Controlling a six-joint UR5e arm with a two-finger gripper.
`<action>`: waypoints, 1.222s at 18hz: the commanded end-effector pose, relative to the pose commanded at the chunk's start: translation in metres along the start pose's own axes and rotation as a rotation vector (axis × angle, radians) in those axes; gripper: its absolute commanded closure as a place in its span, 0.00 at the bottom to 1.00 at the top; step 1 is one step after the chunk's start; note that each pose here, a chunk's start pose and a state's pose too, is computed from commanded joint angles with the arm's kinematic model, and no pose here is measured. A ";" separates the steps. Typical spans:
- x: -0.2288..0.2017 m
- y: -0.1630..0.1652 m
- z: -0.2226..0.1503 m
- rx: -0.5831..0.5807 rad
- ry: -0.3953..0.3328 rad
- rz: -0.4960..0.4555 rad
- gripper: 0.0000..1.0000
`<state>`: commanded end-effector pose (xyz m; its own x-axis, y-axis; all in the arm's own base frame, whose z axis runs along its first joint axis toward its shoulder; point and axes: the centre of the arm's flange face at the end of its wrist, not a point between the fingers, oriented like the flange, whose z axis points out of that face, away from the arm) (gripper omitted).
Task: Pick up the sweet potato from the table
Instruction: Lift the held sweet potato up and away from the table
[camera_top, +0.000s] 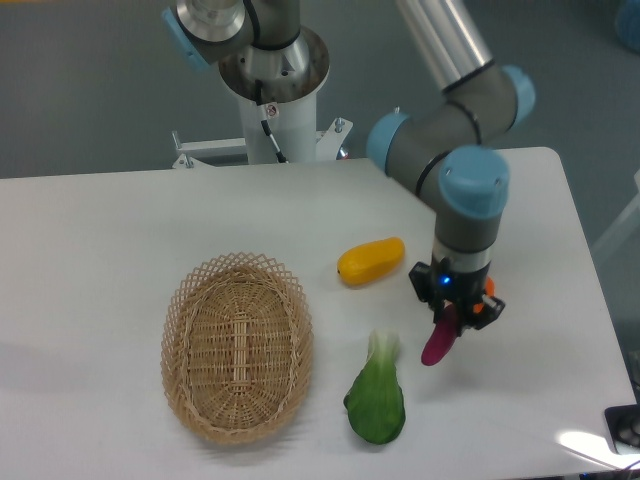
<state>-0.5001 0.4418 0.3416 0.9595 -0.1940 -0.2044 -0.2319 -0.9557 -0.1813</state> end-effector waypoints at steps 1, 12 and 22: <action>-0.003 -0.001 -0.010 0.002 0.007 -0.004 0.76; -0.040 0.082 -0.073 0.072 0.101 0.037 0.76; -0.049 0.121 -0.089 0.054 0.082 0.101 0.76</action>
<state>-0.5606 0.3157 0.4155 0.9401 -0.3082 -0.1454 -0.3342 -0.9174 -0.2162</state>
